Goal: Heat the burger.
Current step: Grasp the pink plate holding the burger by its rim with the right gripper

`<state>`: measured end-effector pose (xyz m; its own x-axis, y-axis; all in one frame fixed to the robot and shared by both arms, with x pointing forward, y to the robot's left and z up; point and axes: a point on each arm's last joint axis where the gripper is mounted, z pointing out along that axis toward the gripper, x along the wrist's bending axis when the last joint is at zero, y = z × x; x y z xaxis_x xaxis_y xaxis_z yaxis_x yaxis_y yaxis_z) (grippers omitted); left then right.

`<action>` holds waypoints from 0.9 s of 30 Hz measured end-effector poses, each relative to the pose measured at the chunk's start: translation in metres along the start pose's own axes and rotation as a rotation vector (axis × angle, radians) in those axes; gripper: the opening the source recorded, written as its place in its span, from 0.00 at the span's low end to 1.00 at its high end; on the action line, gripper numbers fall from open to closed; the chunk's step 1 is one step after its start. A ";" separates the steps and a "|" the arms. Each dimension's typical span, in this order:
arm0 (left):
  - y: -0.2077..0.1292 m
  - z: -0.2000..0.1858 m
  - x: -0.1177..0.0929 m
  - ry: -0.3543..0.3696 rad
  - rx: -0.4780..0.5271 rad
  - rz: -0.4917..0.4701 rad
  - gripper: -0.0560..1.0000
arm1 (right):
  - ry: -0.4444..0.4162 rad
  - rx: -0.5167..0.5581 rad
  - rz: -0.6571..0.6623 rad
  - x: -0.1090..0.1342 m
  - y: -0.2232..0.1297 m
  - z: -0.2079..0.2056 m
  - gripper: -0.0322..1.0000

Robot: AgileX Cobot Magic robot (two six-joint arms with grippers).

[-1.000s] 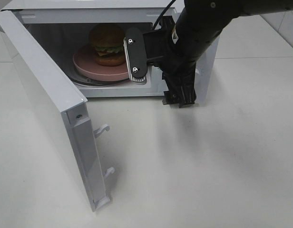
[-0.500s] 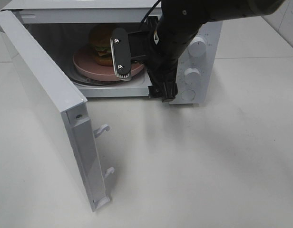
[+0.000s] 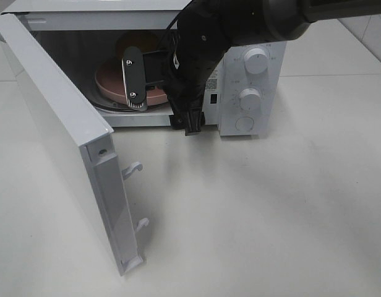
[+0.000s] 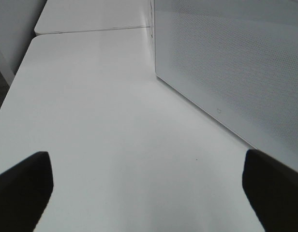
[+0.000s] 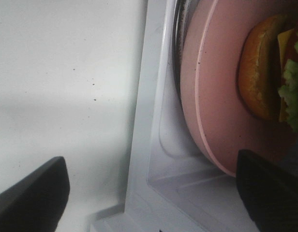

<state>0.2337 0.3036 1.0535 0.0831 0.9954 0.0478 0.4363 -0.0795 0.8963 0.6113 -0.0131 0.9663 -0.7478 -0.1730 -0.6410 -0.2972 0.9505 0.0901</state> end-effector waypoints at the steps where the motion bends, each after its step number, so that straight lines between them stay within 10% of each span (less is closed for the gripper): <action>1: 0.000 0.000 0.000 0.000 0.000 0.000 0.99 | -0.003 -0.002 -0.001 -0.001 0.001 0.005 0.90; 27: 0.000 0.000 0.000 0.000 0.000 0.000 0.99 | -0.014 -0.004 0.062 -0.002 0.003 0.069 0.85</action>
<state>0.2337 0.3036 1.0535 0.0831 0.9954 0.0478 0.4363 -0.0795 0.8963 0.6528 0.0079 0.9153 -0.7566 -0.1101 -0.6446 -0.2530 0.9582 0.1333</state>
